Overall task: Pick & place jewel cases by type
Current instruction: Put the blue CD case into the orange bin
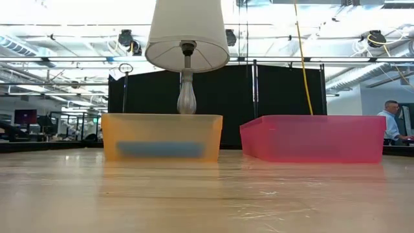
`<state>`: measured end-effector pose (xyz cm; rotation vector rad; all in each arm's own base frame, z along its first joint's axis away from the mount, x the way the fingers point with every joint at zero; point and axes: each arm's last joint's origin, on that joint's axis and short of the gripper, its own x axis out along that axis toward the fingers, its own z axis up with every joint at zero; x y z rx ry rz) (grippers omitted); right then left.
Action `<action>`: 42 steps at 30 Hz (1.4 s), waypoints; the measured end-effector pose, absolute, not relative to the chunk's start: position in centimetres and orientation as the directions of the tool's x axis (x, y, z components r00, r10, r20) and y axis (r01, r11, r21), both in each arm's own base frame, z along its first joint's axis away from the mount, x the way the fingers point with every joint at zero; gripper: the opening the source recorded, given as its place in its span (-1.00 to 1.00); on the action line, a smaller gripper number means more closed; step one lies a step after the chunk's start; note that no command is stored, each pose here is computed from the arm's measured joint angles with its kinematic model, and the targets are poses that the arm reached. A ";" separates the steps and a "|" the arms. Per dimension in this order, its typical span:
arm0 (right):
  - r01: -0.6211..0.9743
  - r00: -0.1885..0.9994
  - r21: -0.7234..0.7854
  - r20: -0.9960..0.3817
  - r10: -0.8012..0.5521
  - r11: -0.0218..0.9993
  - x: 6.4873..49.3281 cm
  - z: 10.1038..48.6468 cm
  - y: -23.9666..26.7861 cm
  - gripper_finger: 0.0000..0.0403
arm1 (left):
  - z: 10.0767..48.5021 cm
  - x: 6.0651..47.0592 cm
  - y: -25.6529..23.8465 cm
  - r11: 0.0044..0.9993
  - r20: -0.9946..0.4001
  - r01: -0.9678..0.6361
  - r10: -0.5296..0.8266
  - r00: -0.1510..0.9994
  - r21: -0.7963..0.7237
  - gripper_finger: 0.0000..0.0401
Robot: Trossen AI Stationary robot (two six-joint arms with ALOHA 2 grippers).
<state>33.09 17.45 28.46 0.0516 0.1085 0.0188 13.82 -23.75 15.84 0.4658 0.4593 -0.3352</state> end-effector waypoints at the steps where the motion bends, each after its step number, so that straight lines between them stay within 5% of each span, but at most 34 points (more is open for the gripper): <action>1: -0.002 0.995 0.063 -0.099 0.009 0.998 32.8 29.4 16.7 -0.85 | 15.5 14.1 -24.0 0.841 -0.487 0.405 -0.201 0.850 0.360 -0.39; 9: 0.171 0.979 0.490 -0.181 -0.092 0.855 32.0 32.5 8.8 -0.85 | 13.5 15.3 -24.3 0.836 -0.509 0.408 -0.186 0.841 0.368 -0.53; 15: 0.193 0.966 0.714 -0.260 -0.001 0.673 33.1 31.6 4.8 -0.85 | 13.4 15.4 -24.2 0.835 -0.511 0.407 -0.183 0.840 0.370 -0.54; 33: 0.531 0.824 0.770 -0.567 -0.002 0.354 36.1 24.0 -2.5 -0.85 | 13.4 15.2 -24.4 0.841 -0.522 0.430 -0.217 0.825 0.329 -0.54; 42: 0.546 0.821 0.777 -0.571 -0.013 0.315 36.6 22.8 -5.3 -0.85 | 13.4 15.2 -24.4 0.851 -0.522 0.423 -0.219 0.824 0.311 -0.54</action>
